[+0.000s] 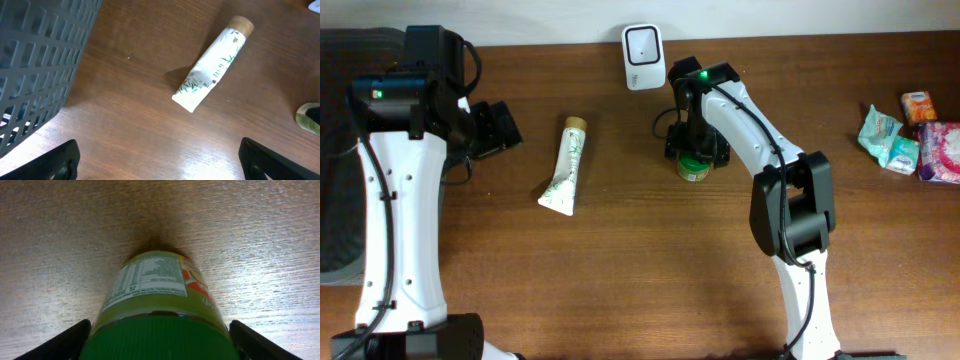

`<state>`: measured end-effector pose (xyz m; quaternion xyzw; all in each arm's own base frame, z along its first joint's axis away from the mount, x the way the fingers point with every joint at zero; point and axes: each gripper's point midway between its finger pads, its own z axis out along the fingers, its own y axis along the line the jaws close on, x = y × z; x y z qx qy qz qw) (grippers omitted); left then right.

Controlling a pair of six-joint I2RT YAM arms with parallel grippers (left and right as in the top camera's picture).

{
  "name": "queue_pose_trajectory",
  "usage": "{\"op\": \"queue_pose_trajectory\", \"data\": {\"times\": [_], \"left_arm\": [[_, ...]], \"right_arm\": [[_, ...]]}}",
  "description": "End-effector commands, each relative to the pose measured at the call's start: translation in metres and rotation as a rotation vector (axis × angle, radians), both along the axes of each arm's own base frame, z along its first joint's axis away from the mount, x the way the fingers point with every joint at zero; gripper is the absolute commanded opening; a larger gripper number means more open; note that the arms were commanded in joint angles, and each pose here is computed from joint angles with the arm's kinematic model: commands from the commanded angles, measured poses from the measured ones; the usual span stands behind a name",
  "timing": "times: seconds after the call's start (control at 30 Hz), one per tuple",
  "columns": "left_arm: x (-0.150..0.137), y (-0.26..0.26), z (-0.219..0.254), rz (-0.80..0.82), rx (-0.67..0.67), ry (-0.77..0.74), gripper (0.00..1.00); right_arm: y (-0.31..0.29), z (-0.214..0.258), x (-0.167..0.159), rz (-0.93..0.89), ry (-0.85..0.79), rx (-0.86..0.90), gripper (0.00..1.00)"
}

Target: Scan the item barcode

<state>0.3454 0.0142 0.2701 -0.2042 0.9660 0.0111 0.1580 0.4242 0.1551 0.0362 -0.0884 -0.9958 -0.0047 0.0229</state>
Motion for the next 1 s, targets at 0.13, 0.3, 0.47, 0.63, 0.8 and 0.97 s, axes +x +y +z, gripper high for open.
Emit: {"op": "queue_pose_trajectory", "data": {"times": [0.13,0.3,0.47,0.63,0.8,0.97], "left_arm": [[-0.003,0.004,0.006,0.015,0.006,-0.018,0.99],[-0.003,0.004,0.006,0.015,0.006,-0.018,0.99],[-0.003,0.004,0.006,0.015,0.006,-0.018,0.99],[-0.003,0.004,0.006,0.015,0.006,-0.018,0.99],[-0.003,0.004,0.006,0.015,0.006,-0.018,0.99],[-0.003,0.004,0.006,0.015,0.006,-0.018,0.99]], "right_arm": [[0.001,-0.002,-0.004,0.037,0.017,0.010,0.81],[0.002,-0.002,-0.004,0.037,0.017,0.014,0.67],[0.002,0.000,-0.003,0.038,0.011,0.016,0.60],[0.011,0.035,0.020,0.041,-0.083,0.048,0.60],[0.028,0.078,0.069,0.044,-0.305,0.121,0.60],[0.046,0.099,0.115,0.047,-0.514,0.190,0.60]]}}
